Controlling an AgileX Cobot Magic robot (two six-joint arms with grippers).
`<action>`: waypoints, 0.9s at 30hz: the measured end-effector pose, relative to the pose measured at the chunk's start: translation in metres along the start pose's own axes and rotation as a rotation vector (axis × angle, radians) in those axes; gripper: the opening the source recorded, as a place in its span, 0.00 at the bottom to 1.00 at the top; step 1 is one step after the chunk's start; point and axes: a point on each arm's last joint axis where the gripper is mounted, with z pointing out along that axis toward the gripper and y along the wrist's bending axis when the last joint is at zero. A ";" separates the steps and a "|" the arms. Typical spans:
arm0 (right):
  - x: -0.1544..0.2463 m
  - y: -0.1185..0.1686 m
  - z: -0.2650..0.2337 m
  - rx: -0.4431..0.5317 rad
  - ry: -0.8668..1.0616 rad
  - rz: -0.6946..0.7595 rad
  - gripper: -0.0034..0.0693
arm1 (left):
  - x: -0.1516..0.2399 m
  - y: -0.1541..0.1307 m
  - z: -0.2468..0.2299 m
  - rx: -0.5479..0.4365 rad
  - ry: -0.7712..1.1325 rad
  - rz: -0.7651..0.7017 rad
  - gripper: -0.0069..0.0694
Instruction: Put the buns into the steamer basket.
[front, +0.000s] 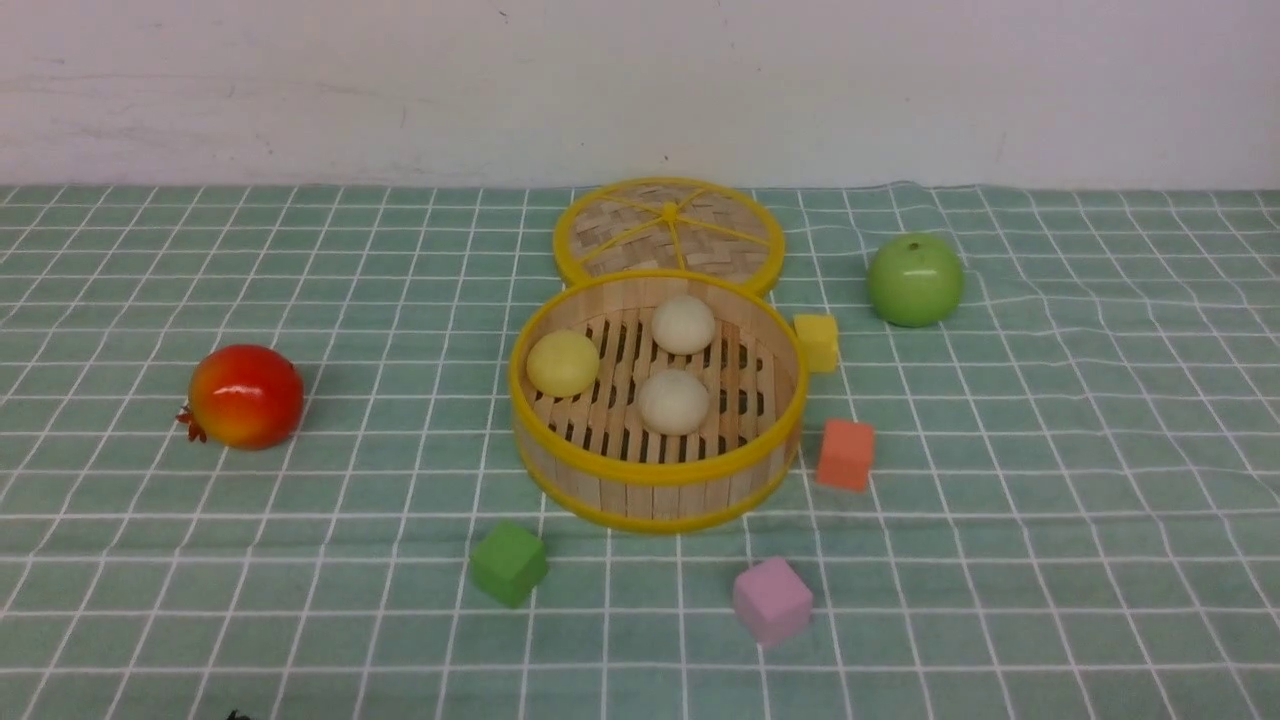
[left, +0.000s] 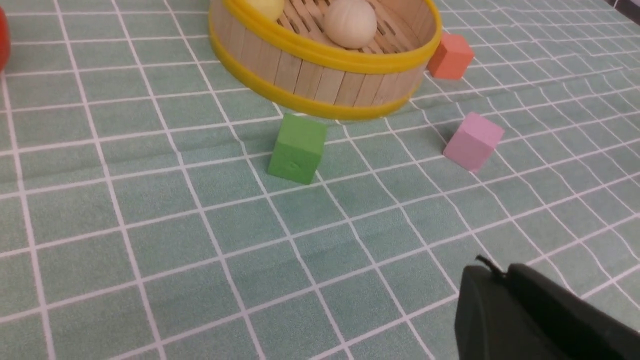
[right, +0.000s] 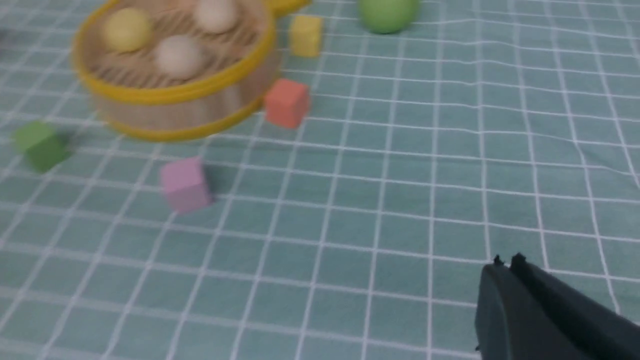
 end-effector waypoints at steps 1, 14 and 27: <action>0.008 -0.002 0.011 0.015 -0.009 0.006 0.02 | 0.000 0.000 0.000 0.000 0.000 0.000 0.14; 0.106 -0.016 0.061 0.069 -0.137 -0.014 0.02 | 0.000 0.000 0.000 0.000 0.002 0.000 0.16; 0.106 -0.016 0.061 0.075 -0.138 0.065 0.03 | 0.000 0.000 0.000 -0.001 0.004 -0.001 0.18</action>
